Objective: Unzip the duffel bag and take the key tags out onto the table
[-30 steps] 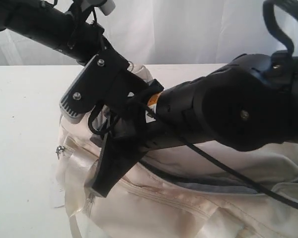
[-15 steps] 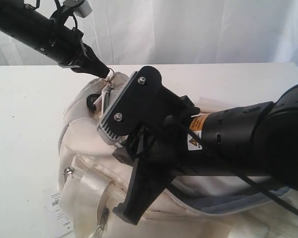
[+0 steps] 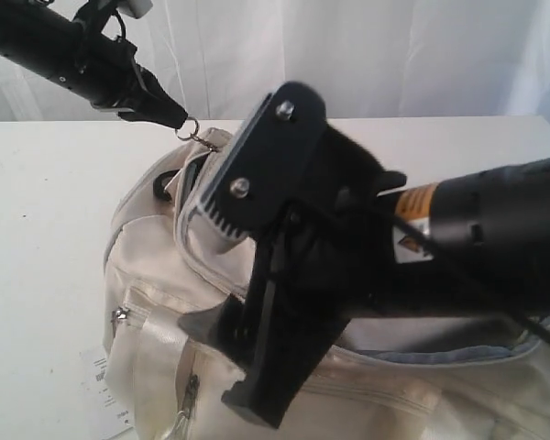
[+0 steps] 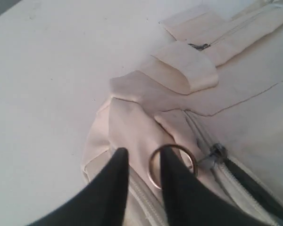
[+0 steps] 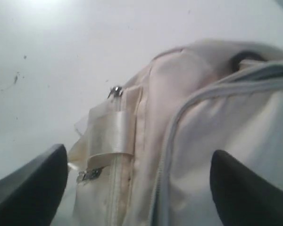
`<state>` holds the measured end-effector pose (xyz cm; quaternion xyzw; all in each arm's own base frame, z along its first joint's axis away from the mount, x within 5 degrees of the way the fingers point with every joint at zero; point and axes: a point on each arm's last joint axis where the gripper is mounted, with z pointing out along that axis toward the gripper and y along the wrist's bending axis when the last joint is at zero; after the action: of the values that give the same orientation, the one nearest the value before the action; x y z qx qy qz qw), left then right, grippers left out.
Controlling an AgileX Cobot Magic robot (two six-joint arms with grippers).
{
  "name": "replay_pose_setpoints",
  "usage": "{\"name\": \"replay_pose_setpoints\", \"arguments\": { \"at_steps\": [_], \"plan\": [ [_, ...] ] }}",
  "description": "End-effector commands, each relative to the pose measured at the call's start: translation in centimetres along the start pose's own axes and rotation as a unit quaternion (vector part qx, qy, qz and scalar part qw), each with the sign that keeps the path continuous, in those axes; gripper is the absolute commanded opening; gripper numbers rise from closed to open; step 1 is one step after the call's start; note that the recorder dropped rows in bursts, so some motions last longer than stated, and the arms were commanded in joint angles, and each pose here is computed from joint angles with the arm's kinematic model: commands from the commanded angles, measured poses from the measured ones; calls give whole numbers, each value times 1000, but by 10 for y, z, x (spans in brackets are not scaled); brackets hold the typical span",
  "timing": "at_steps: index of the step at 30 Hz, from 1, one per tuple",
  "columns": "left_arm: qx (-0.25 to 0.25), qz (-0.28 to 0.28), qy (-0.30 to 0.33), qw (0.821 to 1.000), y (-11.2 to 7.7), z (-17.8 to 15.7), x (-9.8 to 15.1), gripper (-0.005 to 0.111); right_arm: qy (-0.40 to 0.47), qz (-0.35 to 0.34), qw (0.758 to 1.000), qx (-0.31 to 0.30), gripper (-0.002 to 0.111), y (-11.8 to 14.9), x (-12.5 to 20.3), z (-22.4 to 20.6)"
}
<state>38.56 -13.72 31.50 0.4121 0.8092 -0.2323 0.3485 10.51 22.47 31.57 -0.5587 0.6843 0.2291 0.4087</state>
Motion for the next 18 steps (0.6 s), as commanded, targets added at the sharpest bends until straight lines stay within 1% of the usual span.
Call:
{"name": "replay_pose_setpoints", "arguments": {
  "at_steps": [1,2,4,5,8,11,16,18],
  "plan": [
    [0,10,-21,1000,-10,-22,-12,64,-8,-55,997,45,69,-8,-6,-22],
    [2,14,-22,1000,-13,-26,-13,71,7,-60,996,61,68,-11,-3,-23],
    [13,19,-21,1000,-21,-34,-15,75,45,-66,992,95,68,-17,3,-23],
    [20,18,-18,999,-25,-39,-17,75,72,-74,988,117,68,-22,7,-21],
    [50,9,-2,999,-41,-56,-18,71,131,-61,977,158,68,-30,17,-14],
    [87,20,17,996,-58,-72,-17,60,151,-44,977,142,69,-28,22,3],
    [123,36,34,991,-78,-93,-17,36,200,-53,971,118,80,-26,35,34],
    [138,41,38,989,-86,-101,-17,28,219,-41,969,107,82,-24,41,44]
  ]
}}
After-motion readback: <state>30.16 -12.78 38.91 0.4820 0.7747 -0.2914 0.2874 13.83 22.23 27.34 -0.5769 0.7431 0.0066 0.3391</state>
